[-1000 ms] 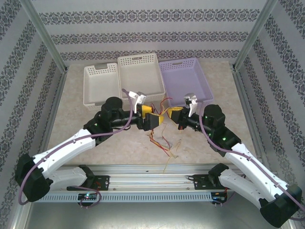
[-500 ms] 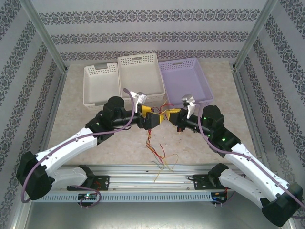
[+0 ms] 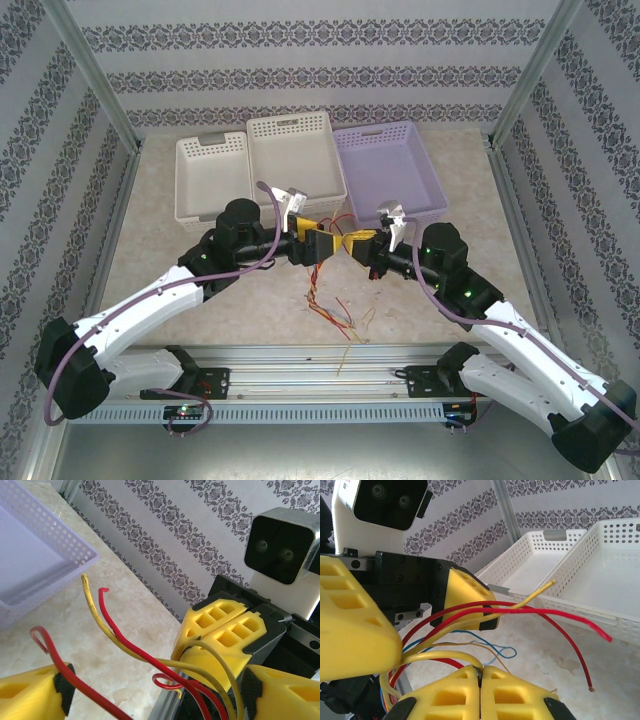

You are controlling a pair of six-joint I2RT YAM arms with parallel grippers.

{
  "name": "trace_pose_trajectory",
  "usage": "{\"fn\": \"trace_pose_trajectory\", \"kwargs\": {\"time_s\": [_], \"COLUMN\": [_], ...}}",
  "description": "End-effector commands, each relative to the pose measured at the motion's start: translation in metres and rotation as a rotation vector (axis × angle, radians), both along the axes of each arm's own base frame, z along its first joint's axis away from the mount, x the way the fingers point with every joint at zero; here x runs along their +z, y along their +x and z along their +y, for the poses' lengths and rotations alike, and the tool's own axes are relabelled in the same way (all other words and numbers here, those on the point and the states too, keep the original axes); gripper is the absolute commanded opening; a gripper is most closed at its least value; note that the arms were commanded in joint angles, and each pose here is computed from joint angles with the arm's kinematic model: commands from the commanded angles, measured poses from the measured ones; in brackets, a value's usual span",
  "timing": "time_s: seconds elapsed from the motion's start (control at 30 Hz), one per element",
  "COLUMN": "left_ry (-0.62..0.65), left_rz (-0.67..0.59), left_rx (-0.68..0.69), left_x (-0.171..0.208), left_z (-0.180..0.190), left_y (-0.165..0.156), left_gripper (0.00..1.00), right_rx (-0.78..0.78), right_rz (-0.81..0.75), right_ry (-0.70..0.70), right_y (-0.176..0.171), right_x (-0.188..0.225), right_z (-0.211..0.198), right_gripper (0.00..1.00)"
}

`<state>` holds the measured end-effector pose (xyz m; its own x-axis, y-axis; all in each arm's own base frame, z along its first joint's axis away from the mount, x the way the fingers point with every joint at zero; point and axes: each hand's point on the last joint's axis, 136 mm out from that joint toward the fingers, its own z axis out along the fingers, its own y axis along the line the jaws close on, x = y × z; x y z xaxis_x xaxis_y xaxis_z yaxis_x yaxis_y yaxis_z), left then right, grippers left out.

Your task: Untangle the cables

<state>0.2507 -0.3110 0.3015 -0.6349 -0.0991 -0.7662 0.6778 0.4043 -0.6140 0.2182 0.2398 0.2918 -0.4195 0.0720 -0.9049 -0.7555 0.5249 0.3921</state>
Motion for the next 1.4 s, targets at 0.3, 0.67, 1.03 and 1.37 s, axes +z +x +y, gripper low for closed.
{"fn": "trace_pose_trajectory", "kwargs": {"time_s": [0.3,0.67,1.03,1.37], "left_ry": [-0.026,-0.021,-0.01,-0.043], "left_rz": [-0.011,0.006,0.004,0.037], "left_rx": [-0.028,-0.032,0.042,-0.013], "left_x": [0.01,0.006,0.012,0.008], "left_z": [-0.004,-0.003,0.024,0.017], "left_y": [0.002,0.003,0.018,0.014], "left_gripper": [0.52,0.31,0.27,0.51], "right_rx": [0.02,0.032,0.027,0.042], "right_rz": [-0.097,-0.109,-0.113,-0.114], "right_ry": [0.043,0.035,0.012,0.011], "right_y": [-0.007,-0.01,-0.018,-0.019], "right_x": [0.032,0.034,0.025,0.026], "right_z": [0.003,0.003,-0.004,-0.001], "right_gripper": [0.0,0.0,0.0,0.0]}}
